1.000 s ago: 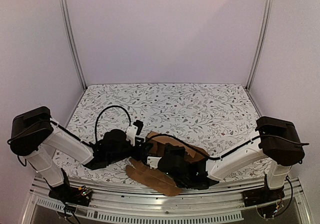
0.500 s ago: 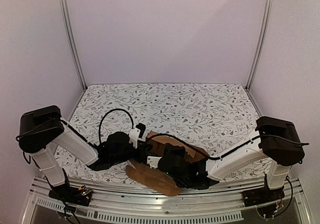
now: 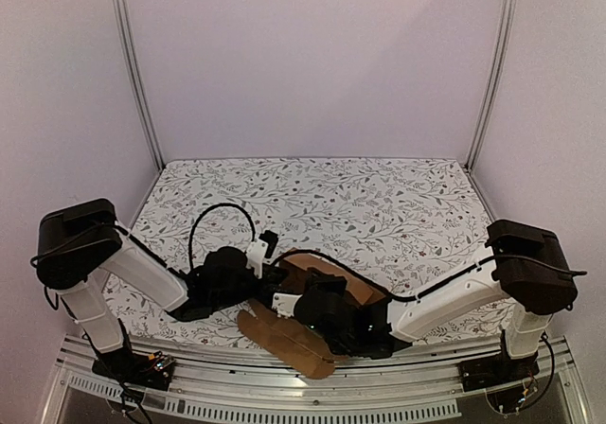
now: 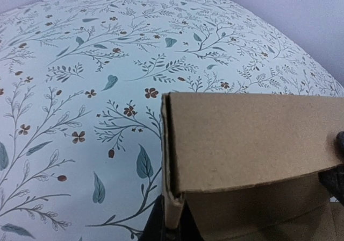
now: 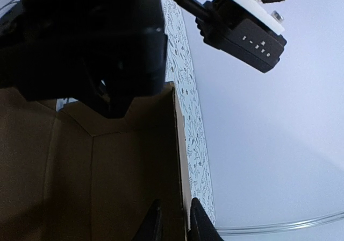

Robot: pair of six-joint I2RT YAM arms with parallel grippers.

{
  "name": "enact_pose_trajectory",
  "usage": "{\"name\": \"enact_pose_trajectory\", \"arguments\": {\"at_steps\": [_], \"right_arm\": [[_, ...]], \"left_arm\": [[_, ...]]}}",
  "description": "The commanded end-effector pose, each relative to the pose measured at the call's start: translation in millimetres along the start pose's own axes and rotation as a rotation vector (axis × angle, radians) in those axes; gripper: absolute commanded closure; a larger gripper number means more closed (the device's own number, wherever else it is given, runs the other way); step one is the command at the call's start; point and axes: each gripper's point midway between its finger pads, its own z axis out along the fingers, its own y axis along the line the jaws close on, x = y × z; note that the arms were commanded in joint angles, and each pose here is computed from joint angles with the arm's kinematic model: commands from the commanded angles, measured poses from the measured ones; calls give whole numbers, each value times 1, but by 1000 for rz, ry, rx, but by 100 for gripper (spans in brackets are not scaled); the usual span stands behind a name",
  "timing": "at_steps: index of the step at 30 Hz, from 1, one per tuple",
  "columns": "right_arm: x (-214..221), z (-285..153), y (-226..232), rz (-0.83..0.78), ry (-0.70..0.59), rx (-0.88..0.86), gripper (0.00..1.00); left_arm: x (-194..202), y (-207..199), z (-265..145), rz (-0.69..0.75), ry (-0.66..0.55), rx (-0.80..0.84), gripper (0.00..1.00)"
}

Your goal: Fold the paper box

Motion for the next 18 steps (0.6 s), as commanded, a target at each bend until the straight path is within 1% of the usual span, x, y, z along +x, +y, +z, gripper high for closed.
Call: {"name": "enact_pose_trajectory", "arguments": {"at_steps": [1, 6, 9, 11, 14, 18], "right_arm": [[-16, -6, -1, 57, -52, -46, 77], [-22, -15, -14, 97, -66, -78, 57], [-24, -25, -29, 148, -80, -88, 44], [-25, -33, -39, 179, -89, -111, 38], [-26, -49, -58, 273, -112, -163, 32], [-23, -70, -82, 385, -149, -242, 25]], "left_arm": [[-19, -21, 1, -5, -51, 79, 100], [-21, -20, -2, 2, -51, 74, 100], [-22, -20, -4, 13, -48, 68, 100], [-22, -19, -5, 23, -45, 62, 100], [-22, -17, -5, 44, -31, 50, 100], [-24, -16, -5, 80, -18, 33, 100]]}}
